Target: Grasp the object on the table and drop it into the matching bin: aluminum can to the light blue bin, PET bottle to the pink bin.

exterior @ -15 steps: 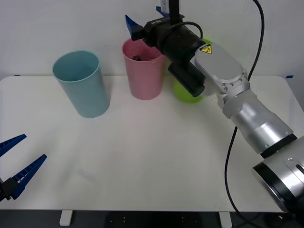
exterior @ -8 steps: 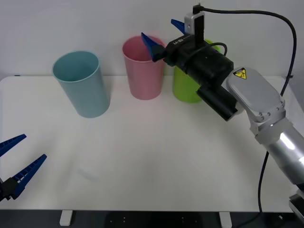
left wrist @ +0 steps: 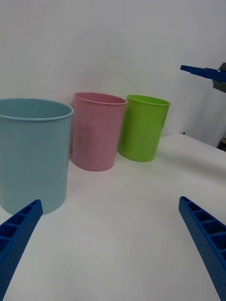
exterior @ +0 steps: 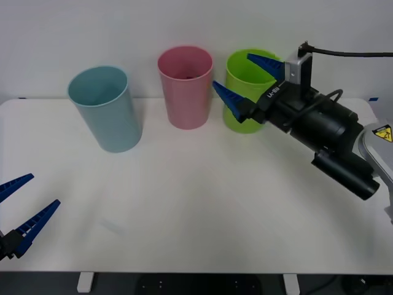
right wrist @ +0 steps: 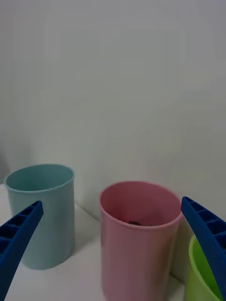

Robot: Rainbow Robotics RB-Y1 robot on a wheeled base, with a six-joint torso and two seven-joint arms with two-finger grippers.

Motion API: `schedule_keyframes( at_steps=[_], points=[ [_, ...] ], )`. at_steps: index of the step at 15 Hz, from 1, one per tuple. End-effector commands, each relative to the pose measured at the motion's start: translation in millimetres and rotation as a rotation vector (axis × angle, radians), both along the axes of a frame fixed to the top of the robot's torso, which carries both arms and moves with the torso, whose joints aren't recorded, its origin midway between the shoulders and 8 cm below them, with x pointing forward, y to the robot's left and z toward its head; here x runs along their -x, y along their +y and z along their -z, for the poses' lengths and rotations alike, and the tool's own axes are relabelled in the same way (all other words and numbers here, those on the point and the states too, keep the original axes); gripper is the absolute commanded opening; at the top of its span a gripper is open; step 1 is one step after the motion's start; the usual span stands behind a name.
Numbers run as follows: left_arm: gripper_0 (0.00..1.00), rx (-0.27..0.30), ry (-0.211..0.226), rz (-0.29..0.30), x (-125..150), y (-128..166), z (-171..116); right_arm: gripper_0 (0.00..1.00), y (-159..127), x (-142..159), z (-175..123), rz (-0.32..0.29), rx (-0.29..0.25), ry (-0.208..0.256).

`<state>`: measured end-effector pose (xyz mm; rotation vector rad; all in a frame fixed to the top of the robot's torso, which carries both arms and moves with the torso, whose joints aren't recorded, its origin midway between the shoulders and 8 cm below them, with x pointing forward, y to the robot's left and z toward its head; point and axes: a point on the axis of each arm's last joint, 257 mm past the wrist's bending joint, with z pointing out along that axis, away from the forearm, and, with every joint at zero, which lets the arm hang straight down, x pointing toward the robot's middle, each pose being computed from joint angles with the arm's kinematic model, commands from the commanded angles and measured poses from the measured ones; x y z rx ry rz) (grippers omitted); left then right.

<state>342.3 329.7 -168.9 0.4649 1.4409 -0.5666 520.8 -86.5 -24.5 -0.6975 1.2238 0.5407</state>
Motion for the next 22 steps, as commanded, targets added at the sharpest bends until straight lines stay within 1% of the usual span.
schedule_keyframes(
  at_steps=[1,4,5,9,10,12,14,16,19,21,22],
  points=[
    [1.00,0.000,0.000,0.000,0,0,0,1.00,-22,20,13,-0.020,0.034,0.005],
    [1.00,0.000,0.000,0.000,0,0,0,1.00,-48,37,30,-0.020,0.071,0.014],
    [1.00,0.000,0.000,0.000,0,0,0,1.00,-59,44,39,-0.024,0.083,0.025],
    [1.00,0.000,0.000,0.000,0,0,0,1.00,-94,66,64,-0.017,0.126,0.046],
    [1.00,0.000,0.000,0.000,0,0,0,1.00,-102,71,69,-0.004,0.146,0.029],
    [1.00,0.000,0.000,0.000,0,0,0,1.00,-117,82,82,0.008,0.168,0.034],
    [1.00,0.000,0.000,0.000,0,0,0,1.00,-133,97,97,0.008,0.183,0.067],
    [1.00,0.000,0.000,0.000,0,0,0,1.00,-147,111,107,0.013,0.189,0.093],
    [1.00,0.000,0.000,0.000,0,0,0,1.00,-168,132,120,0.024,0.176,0.138],
    [1.00,0.000,0.000,0.000,0,0,0,1.00,-175,142,129,0.034,0.161,0.173],
    [1.00,0.000,0.000,0.000,0,0,0,1.00,-176,144,131,0.035,0.149,0.182]
  ],
)
